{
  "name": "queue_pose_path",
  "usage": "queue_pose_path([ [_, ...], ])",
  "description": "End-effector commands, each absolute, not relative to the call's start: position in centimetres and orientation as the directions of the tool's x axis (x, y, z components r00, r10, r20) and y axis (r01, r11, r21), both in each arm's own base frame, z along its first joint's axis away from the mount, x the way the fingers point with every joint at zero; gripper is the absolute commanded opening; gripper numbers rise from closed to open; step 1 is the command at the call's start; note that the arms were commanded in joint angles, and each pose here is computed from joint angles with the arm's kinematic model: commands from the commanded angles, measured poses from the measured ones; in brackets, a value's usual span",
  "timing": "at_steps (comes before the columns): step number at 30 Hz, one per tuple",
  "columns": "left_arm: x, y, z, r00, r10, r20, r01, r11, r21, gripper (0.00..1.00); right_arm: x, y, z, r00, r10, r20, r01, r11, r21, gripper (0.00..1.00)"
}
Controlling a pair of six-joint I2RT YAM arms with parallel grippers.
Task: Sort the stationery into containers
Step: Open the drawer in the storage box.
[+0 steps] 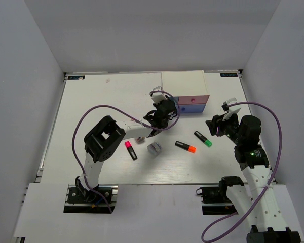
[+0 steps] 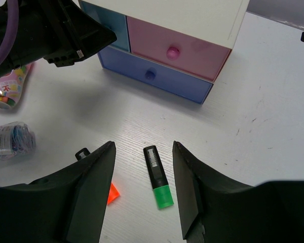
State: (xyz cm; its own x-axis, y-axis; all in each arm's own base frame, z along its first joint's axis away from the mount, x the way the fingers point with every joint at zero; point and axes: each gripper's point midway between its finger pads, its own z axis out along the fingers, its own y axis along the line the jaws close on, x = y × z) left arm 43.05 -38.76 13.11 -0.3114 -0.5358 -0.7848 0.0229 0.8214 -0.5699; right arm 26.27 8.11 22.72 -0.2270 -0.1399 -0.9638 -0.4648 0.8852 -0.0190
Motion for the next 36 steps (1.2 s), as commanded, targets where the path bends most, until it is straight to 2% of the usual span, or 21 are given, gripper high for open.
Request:
queue_pose_path([
  [1,43.0,-38.5,16.9,-0.262,-0.578,-0.773,0.044,0.793,-0.608,0.16,26.6,8.3,23.8,-0.175,-0.125,-0.977,-0.467,0.884,-0.029,0.55],
  [11,39.7,-39.7,15.5,-0.325,-0.548,-0.771,0.103,0.79,-0.605,0.13,26.6,8.4,23.7,-0.178,-0.126,-0.976,-0.47,0.882,-0.028,0.55],
  [28,34.8,-38.2,13.7,-0.402,-0.503,-0.765,0.138,0.793,-0.594,0.1,26.7,8.6,23.3,-0.191,-0.13,-0.973,-0.482,0.876,-0.023,0.55],
  [35,33.4,-38.2,14.1,-0.416,-0.494,-0.763,0.159,0.787,-0.596,0.1,26.7,8.7,23.0,-0.2,-0.133,-0.971,-0.489,0.872,-0.019,0.55],
  [36,33.0,-38.4,13.9,-0.425,-0.485,-0.765,0.163,0.79,-0.591,0.16,26.7,8.7,23.0,-0.199,-0.134,-0.971,-0.491,0.871,-0.02,0.55],
])
